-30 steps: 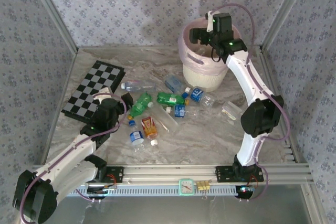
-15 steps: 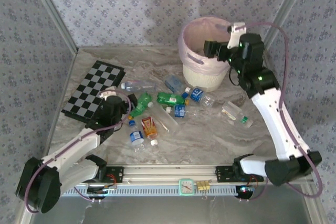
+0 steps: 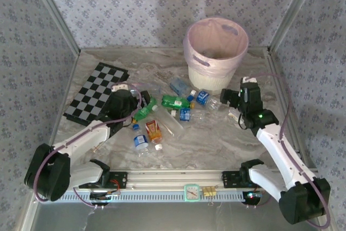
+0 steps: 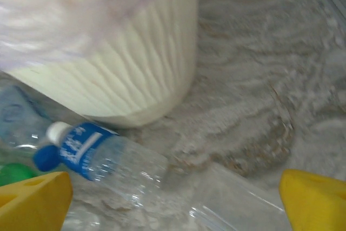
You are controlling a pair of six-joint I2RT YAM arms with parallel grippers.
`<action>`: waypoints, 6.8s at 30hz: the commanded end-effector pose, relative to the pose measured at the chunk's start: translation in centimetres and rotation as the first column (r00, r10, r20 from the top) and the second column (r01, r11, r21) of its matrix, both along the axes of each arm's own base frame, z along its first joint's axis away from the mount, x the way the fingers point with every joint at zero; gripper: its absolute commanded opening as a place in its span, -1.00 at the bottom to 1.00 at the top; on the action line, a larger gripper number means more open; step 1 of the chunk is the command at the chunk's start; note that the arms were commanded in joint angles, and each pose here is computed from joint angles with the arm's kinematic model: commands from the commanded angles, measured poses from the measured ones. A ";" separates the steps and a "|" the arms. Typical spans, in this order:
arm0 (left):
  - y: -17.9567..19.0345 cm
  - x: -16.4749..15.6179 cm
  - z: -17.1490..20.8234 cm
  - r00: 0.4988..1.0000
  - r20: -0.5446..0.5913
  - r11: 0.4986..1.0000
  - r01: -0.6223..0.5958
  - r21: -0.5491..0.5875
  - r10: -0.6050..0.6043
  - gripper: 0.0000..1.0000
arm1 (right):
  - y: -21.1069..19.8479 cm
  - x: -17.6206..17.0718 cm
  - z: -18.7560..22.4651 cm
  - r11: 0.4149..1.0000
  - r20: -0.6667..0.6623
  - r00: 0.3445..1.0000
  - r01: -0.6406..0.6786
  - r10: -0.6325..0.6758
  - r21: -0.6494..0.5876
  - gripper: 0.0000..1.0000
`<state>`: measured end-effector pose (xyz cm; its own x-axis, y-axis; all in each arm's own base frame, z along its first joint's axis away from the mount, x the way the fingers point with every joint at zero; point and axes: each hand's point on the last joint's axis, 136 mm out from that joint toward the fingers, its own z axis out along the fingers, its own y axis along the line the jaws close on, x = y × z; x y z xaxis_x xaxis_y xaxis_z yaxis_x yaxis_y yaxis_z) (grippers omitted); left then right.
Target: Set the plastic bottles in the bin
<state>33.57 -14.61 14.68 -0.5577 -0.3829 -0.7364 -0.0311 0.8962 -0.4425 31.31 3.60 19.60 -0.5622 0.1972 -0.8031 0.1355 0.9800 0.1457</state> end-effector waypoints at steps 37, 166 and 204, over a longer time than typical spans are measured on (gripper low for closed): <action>-3.1 0.3 1.4 0.996 0.020 0.996 0.086 -0.013 -0.086 1.00 | -1.7 -1.4 -12.7 0.996 -0.438 0.899 0.026 0.016 0.090 1.00; 6.1 -3.7 0.3 0.989 0.055 0.983 -0.141 0.120 0.135 1.00 | 11.2 22.1 14.3 0.943 0.126 0.957 -0.280 0.260 0.178 0.30; 1.4 -14.3 -6.8 0.924 -0.372 0.997 0.075 -0.035 -0.083 1.00 | 10.3 3.8 9.3 0.953 0.255 0.932 -0.288 0.257 0.094 1.00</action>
<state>20.91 -12.92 9.28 -0.7879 -0.3030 -0.5360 -0.0704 0.9091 -0.4105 35.39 14.94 27.16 -0.4830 0.1010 -0.8698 -0.2292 0.9441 0.2369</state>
